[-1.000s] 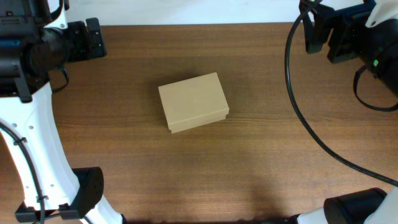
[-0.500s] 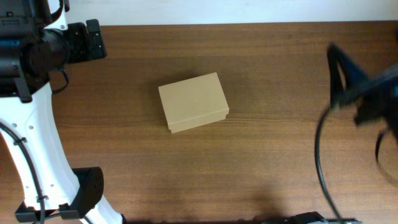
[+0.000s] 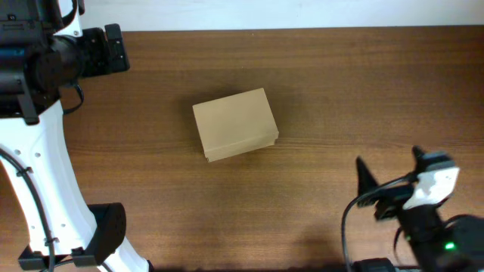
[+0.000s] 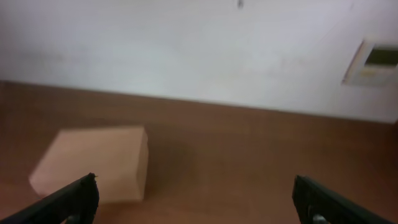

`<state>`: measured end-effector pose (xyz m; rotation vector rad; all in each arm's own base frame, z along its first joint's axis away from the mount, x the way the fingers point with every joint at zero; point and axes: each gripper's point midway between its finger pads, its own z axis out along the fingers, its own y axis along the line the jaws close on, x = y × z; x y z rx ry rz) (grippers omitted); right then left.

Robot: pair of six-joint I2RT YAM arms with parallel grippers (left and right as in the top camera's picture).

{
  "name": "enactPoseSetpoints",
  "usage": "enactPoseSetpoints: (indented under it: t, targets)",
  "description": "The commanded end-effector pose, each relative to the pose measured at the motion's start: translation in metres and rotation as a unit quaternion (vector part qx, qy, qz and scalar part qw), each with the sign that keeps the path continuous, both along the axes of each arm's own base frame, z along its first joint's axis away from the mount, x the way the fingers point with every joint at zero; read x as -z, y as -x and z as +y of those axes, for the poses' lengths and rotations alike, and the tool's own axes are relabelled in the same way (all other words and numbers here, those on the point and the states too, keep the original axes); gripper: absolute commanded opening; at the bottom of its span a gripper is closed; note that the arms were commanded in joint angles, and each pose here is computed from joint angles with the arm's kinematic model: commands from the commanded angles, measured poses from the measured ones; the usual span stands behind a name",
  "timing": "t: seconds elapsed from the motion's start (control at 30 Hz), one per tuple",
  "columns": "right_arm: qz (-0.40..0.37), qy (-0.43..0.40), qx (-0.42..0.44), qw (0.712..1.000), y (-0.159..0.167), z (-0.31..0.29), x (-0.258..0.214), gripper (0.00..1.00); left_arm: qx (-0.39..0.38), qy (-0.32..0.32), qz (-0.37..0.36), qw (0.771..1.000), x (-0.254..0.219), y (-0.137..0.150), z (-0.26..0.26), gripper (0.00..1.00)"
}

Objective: Pack container

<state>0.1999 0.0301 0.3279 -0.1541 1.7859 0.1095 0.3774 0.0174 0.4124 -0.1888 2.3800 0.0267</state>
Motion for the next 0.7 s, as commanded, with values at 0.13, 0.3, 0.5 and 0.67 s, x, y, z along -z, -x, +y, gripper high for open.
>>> enactPoseSetpoints:
  t: [0.13,0.3,0.5,0.67]
  targets:
    - [-0.046,-0.005,0.009,0.999,-0.007,-0.003,0.056,0.99,-0.003,-0.005,-0.007,1.000,-0.004,0.002,0.003,1.00]
    - [-0.084,-0.009,0.009,0.996,-0.019,-0.002,0.088,0.99,-0.003,-0.005,-0.007,1.000,-0.004,0.002,0.003,1.00]
    - [-0.093,-0.010,0.009,0.996,-0.028,-0.001,0.114,0.99,-0.003,-0.005,-0.007,1.000,-0.004,0.002,0.003,1.00]
    - [-0.088,-0.009,0.010,0.996,-0.028,-0.001,0.118,0.99,-0.003,-0.005,-0.007,1.000,-0.004,0.002,0.003,1.00]
